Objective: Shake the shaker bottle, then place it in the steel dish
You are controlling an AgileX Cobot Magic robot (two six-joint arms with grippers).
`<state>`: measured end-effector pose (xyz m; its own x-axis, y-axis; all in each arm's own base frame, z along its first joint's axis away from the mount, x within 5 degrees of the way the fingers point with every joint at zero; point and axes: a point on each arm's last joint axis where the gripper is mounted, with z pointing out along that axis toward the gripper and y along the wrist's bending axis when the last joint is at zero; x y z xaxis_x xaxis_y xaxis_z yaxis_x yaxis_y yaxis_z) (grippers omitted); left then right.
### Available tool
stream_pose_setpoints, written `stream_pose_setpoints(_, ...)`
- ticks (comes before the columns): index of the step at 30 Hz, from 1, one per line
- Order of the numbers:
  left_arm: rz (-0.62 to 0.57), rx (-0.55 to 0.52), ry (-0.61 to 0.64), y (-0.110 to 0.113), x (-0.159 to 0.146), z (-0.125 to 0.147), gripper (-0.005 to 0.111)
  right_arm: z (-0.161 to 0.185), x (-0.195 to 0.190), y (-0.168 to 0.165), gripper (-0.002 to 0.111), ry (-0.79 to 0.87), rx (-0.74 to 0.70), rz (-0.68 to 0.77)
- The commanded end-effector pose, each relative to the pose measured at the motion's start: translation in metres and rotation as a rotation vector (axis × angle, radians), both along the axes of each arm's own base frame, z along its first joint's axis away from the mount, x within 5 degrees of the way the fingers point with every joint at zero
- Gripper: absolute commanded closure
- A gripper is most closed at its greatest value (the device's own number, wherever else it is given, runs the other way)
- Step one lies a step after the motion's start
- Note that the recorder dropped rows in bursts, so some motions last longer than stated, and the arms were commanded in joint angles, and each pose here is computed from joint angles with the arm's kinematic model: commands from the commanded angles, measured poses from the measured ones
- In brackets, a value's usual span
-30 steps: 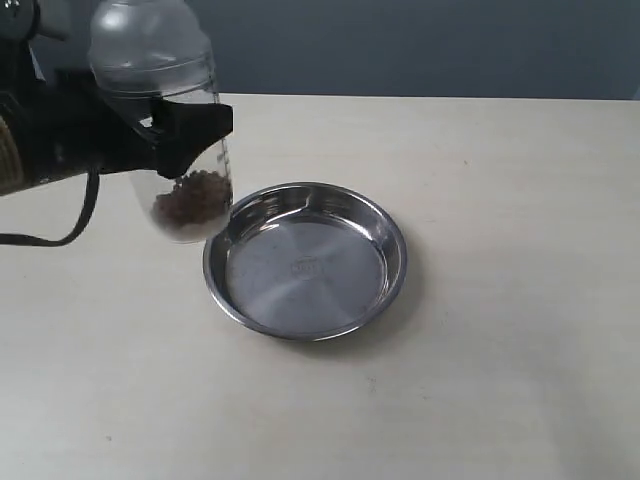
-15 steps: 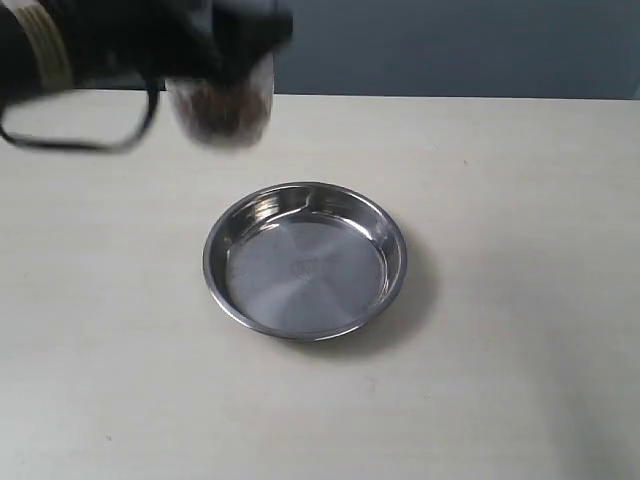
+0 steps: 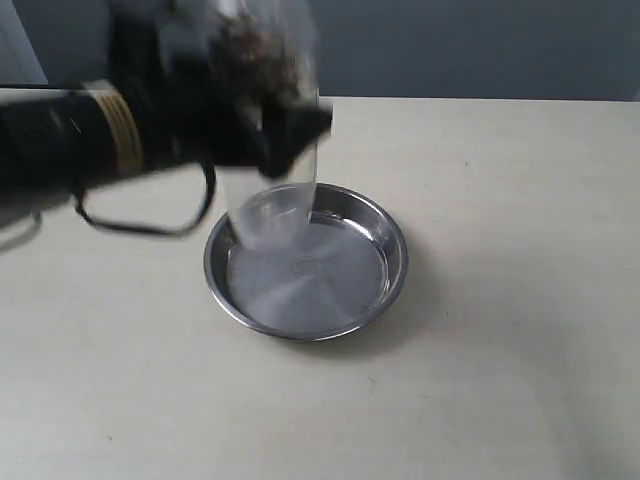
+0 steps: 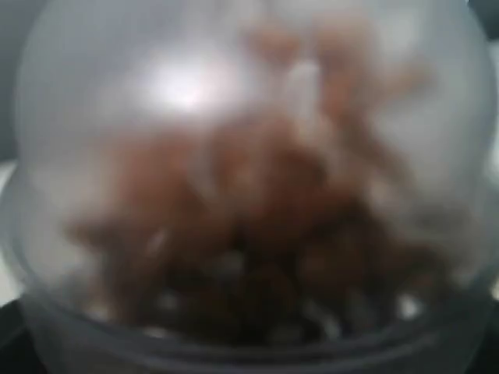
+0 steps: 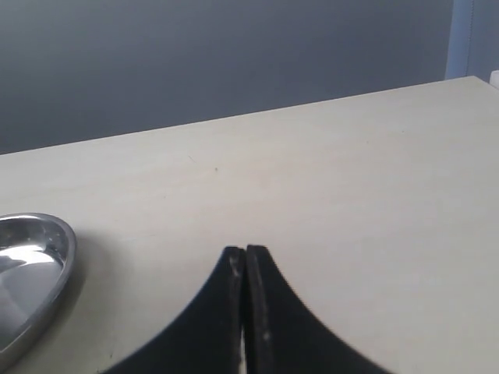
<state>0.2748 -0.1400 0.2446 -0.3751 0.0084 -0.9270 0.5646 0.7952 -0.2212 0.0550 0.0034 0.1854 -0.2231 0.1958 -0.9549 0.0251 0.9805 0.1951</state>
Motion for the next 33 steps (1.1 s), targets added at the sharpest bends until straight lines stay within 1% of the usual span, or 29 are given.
stream_pose_setpoints(1, -0.118, -0.168, -0.348, -0.006, -0.017, 0.091, 0.106, 0.001, 0.000, 0.000, 0.109, -0.011, -0.004, 0.002)
stream_pose_setpoints(2, -0.063, -0.124, -0.396, -0.001, -0.016, 0.114, 0.106, 0.001, 0.000, 0.000, 0.109, -0.011, -0.004, 0.002)
stream_pose_setpoints(3, 0.004, -0.059, -0.332, 0.001, -0.015, 0.111, 0.106, 0.001, 0.000, 0.000, 0.109, -0.011, -0.004, 0.002)
stream_pose_setpoints(5, 0.056, 0.134, -0.107, 0.000, -0.008, 0.050, 0.106, 0.001, 0.000, 0.000, 0.109, -0.011, -0.004, 0.002)
stream_pose_setpoints(6, 0.064, 0.187, 0.019, 0.000, -0.006, 0.012, 0.106, 0.001, 0.000, 0.000, 0.109, -0.011, -0.004, 0.002)
stream_pose_setpoints(7, 0.087, 0.161, 0.113, -0.001, -0.004, -0.009, 0.106, 0.001, 0.000, 0.000, 0.109, -0.011, -0.004, 0.002)
stream_pose_setpoints(8, 0.074, 0.130, 0.116, -0.005, -0.004, -0.009, 0.106, 0.001, 0.000, 0.000, 0.109, -0.011, -0.004, 0.002)
stream_pose_setpoints(9, 0.015, 0.098, 0.025, -0.011, -0.009, 0.010, 0.106, 0.001, 0.000, 0.000, 0.109, -0.011, -0.004, 0.002)
stream_pose_setpoints(10, -0.045, 0.064, -0.113, -0.016, -0.014, 0.043, 0.106, 0.001, 0.000, 0.000, 0.109, -0.011, -0.004, 0.002)
stream_pose_setpoints(11, -0.066, 0.015, -0.234, -0.018, -0.018, 0.080, 0.106, 0.001, 0.000, 0.000, 0.109, -0.011, -0.004, 0.002)
stream_pose_setpoints(12, -0.053, -0.025, -0.334, -0.016, -0.022, 0.116, 0.106, 0.001, 0.000, 0.000, 0.109, -0.011, -0.004, 0.002)
stream_pose_setpoints(13, -0.014, -0.034, -0.348, -0.012, -0.021, 0.130, 0.106, 0.001, 0.000, 0.000, 0.109, -0.011, -0.002, 0.002)
stream_pose_setpoints(14, 0.020, -0.013, -0.300, -0.011, -0.018, 0.122, 0.106, 0.001, 0.000, 0.000, 0.109, -0.011, -0.002, 0.002)
stream_pose_setpoints(15, 0.051, 0.060, -0.188, -0.011, -0.010, 0.090, 0.106, 0.001, 0.000, 0.000, 0.109, -0.011, 0.001, 0.002)
stream_pose_setpoints(16, 0.058, 0.122, -0.054, -0.014, -0.005, 0.048, 0.106, 0.001, 0.000, 0.000, 0.109, -0.011, 0.001, 0.002)
stream_pose_setpoints(17, 0.050, 0.150, 0.054, -0.017, -0.001, 0.011, 0.106, 0.001, 0.000, 0.000, 0.109, -0.011, 0.001, 0.002)
stream_pose_setpoints(18, 0.044, 0.136, 0.135, -0.020, -0.001, -0.015, 0.106, 0.001, 0.000, 0.000, 0.109, -0.011, 0.001, 0.002)
stream_pose_setpoints(19, 0.014, 0.082, 0.141, -0.025, -0.003, -0.018, 0.106, 0.001, 0.000, 0.000, 0.109, -0.011, 0.001, 0.002)
stream_pose_setpoints(20, -0.029, 0.030, 0.088, -0.029, -0.005, -0.007, 0.106, 0.001, 0.000, 0.000, 0.109, -0.011, 0.001, 0.002)
stream_pose_setpoints(22, -0.131, -0.104, -0.177, -0.036, -0.012, 0.060, 0.106, 0.001, 0.000, 0.000, 0.109, -0.011, 0.001, 0.002)
stream_pose_setpoints(23, -0.140, -0.097, -0.293, -0.034, -0.013, 0.088, 0.106, 0.001, 0.000, 0.000, 0.109, -0.011, 0.001, 0.002)
stream_pose_setpoints(24, -0.099, -0.069, -0.335, -0.030, -0.012, 0.104, 0.106, 0.001, 0.000, 0.000, 0.109, -0.011, 0.001, 0.002)
stream_pose_setpoints(25, -0.042, -0.035, -0.272, -0.027, -0.008, 0.097, 0.106, 0.001, 0.000, 0.000, 0.109, -0.011, 0.001, 0.002)
stream_pose_setpoints(27, 0.005, 0.112, -0.051, -0.024, 0.000, 0.031, 0.106, 0.001, 0.000, 0.000, 0.109, -0.011, 0.001, 0.002)
stream_pose_setpoints(28, 0.010, 0.151, 0.065, -0.024, 0.000, -0.006, 0.106, 0.001, 0.000, 0.000, 0.109, -0.011, 0.001, 0.002)
stream_pose_setpoints(29, 0.021, 0.142, 0.138, -0.025, -0.001, -0.025, 0.106, 0.001, 0.000, 0.000, 0.109, -0.011, 0.001, 0.002)
stream_pose_setpoints(30, 0.006, 0.118, 0.129, -0.027, -0.002, -0.023, 0.106, 0.001, 0.000, 0.000, 0.109, -0.011, 0.001, 0.002)
stream_pose_setpoints(31, -0.050, 0.076, 0.033, -0.032, -0.006, -0.001, 0.106, 0.001, 0.000, 0.000, 0.109, -0.011, 0.001, 0.002)
stream_pose_setpoints(33, -0.126, 0.013, -0.249, -0.036, -0.013, 0.071, 0.106, 0.001, 0.000, 0.000, 0.109, -0.011, 0.001, 0.002)
